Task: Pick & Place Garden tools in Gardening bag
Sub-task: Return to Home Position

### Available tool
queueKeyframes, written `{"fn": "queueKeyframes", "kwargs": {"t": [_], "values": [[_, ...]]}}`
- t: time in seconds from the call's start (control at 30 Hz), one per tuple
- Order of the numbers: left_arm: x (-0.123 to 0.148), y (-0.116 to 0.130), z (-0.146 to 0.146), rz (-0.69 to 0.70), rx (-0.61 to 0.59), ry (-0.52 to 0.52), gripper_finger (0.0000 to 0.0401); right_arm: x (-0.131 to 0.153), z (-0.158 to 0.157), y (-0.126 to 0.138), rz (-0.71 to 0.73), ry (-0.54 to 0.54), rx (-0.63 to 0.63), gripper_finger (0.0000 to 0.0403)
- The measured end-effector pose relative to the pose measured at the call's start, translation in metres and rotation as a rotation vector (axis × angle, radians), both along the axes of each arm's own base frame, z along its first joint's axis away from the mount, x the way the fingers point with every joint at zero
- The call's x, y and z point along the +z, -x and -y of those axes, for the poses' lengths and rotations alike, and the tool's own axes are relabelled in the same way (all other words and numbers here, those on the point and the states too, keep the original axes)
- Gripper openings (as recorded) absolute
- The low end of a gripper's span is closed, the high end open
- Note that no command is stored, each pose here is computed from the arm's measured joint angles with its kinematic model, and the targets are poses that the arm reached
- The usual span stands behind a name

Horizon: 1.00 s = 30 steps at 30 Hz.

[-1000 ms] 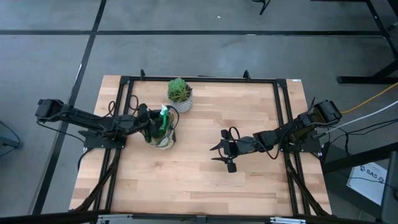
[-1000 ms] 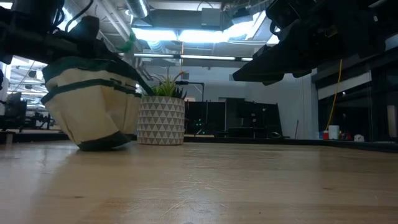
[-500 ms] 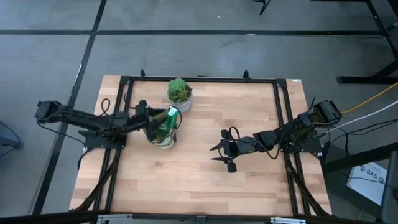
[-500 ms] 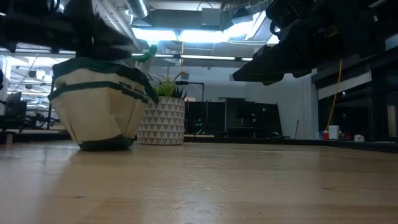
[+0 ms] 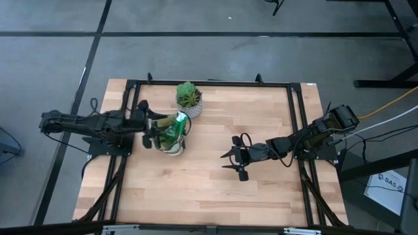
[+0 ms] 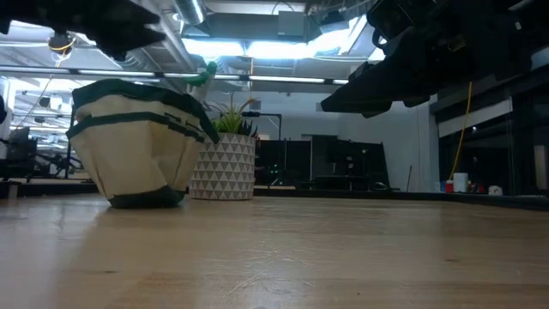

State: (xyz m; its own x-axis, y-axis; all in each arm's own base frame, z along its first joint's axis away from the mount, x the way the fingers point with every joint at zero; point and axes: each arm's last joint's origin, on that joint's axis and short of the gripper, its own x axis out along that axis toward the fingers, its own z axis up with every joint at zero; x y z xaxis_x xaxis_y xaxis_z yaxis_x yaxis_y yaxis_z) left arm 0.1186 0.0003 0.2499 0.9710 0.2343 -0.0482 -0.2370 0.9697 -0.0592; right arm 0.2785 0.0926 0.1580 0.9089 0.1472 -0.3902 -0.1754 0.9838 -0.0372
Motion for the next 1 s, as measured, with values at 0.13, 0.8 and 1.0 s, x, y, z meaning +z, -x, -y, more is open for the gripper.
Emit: {"fn": "queueKeyframes", "kwargs": {"t": [0.13, 0.8, 1.0], "values": [[0.006, 0.016, 0.0, 0.056, -0.041, -0.061, 0.021, 0.0, 0.0, 0.0, 0.0, 0.0, 0.0, 0.0195], [0.011, 0.039, -0.002, 0.154, -0.039, -0.041, 0.021, 0.0, 0.0, 0.0, 0.0, 0.0, 0.0, 0.0195], [0.011, 0.039, -0.002, 0.154, -0.039, -0.04, 0.0212, 0.0, 0.0, 0.0, 0.0, 0.0, 0.0, 0.0195]]}}
